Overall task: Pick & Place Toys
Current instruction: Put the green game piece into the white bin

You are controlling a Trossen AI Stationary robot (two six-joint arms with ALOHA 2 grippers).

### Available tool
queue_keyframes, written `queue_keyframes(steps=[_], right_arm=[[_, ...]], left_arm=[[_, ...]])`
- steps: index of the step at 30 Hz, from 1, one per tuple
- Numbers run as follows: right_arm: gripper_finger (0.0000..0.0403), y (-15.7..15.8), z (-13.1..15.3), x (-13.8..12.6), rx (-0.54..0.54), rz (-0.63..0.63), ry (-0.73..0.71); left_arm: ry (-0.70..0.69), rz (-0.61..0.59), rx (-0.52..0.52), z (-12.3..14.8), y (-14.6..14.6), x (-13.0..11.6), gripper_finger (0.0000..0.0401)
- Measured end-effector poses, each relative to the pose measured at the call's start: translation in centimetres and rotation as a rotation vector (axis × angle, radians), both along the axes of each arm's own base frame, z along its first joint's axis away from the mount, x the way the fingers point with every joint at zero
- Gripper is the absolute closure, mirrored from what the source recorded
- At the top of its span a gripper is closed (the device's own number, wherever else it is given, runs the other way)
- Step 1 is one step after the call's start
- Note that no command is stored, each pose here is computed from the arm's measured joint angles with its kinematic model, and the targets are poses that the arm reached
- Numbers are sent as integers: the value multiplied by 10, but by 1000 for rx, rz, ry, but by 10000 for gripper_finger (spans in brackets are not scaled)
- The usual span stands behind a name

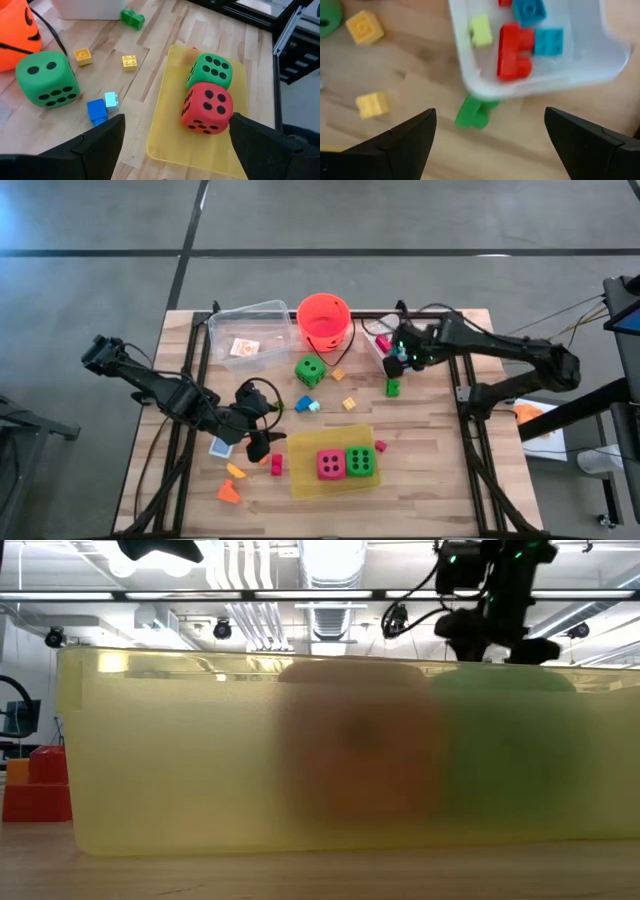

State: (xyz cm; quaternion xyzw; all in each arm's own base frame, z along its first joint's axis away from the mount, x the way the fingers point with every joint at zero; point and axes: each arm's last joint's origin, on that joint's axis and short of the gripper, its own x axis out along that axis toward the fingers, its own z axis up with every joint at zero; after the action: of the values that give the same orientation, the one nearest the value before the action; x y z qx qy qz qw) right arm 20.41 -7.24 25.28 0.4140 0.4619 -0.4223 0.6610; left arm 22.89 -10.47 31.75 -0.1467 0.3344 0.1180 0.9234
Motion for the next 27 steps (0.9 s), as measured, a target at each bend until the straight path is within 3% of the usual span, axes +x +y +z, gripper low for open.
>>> queue_keyframes(steps=[4, 10, 15, 27], right_arm=[[37, 33, -13, 1, -31, -18, 23], [37, 62, -48, 3, -92, -62, -8], [37, 66, -76, 4, -101, -100, -134], [37, 63, -97, -10, -171, -201, -105]], left_arm=[[-37, -3, -13, 3, -1, 3, 56], [-127, -130, 96, 11, -7, 8, 56], [-134, -135, 102, 12, -7, 8, 56], [-140, -138, 148, 14, -6, 7, 56]])
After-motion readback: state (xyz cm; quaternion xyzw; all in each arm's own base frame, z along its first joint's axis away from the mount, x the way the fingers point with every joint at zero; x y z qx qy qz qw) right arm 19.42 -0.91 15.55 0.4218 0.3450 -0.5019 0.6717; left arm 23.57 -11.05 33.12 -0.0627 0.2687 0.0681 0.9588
